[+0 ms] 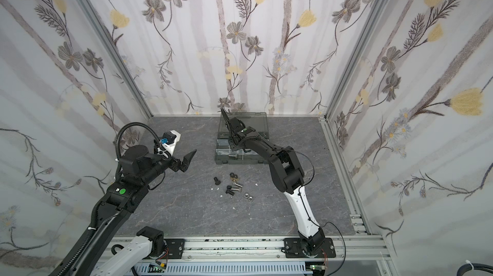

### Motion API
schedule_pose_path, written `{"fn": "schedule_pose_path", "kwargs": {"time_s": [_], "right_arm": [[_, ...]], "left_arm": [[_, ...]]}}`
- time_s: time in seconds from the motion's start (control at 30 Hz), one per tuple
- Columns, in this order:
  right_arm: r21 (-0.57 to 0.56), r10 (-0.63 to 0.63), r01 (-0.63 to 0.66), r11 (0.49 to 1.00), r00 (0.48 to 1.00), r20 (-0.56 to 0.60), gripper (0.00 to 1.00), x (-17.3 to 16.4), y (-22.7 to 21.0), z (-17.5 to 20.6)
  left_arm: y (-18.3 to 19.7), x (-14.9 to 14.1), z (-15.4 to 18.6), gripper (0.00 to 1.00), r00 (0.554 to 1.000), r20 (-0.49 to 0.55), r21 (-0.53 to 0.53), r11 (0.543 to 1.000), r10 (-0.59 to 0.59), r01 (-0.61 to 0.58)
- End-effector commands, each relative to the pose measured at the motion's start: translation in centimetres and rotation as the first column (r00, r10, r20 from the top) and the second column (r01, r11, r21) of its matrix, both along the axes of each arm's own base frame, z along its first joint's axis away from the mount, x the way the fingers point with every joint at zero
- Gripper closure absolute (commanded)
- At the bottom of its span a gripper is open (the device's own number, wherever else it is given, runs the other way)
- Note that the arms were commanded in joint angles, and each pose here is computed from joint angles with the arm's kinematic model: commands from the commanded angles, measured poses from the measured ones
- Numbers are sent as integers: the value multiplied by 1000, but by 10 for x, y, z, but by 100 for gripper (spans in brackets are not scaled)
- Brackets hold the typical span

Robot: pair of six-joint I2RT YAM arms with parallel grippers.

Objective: Sort the screws and nuts into containers
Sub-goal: Place the nut into the container, then pick up the nut from the center of the table.

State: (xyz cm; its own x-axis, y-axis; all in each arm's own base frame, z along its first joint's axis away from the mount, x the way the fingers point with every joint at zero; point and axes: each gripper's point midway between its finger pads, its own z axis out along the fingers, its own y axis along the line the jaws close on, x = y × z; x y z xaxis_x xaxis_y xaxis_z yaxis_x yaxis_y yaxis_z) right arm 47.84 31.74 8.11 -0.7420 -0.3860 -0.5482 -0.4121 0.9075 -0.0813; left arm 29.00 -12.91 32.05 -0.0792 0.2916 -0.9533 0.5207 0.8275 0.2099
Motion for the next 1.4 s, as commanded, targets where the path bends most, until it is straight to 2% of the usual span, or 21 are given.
{"fn": "schedule_pose_path", "kwargs": {"time_s": [0.0,0.17,0.27,0.37,0.57,0.63,0.67,0.8,0.93,1.17,1.37], "right_arm": [[39,14,-16,999,999,46,64,5,6,21],[58,31,-34,998,998,61,65,-4,8,44],[42,34,-36,998,998,54,65,-24,-4,55],[20,32,-33,999,999,31,62,-57,-26,59],[7,110,-110,994,993,-43,57,-149,-56,42],[2,100,-100,995,992,-76,56,-174,-69,32],[16,87,-86,996,993,-83,52,-186,-75,33],[90,17,0,996,982,-189,41,-222,-85,10],[121,25,5,993,970,-243,40,-252,-76,-7],[110,64,-33,993,952,-298,41,-282,-56,-26],[35,59,-50,998,941,-333,42,-293,-60,-46]], "left_arm": [[1,2,6,0,1000,29,0,1000,9,-9],[1,3,6,0,1000,28,0,1000,9,-9],[2,2,6,0,999,31,0,1000,11,-11],[1,2,5,0,1000,30,0,1000,9,-9],[-1,3,3,0,1000,17,-1,1000,-2,2],[-2,3,3,0,1000,17,-2,1000,-5,5],[-2,2,4,0,1000,19,-5,1000,-6,6],[-2,1,5,0,999,30,-10,1000,-13,13],[-3,1,5,0,999,29,-13,1000,-16,17],[-2,3,4,0,1000,28,-7,1000,-9,9],[-3,2,4,0,1000,27,-9,1000,-13,13]]}}
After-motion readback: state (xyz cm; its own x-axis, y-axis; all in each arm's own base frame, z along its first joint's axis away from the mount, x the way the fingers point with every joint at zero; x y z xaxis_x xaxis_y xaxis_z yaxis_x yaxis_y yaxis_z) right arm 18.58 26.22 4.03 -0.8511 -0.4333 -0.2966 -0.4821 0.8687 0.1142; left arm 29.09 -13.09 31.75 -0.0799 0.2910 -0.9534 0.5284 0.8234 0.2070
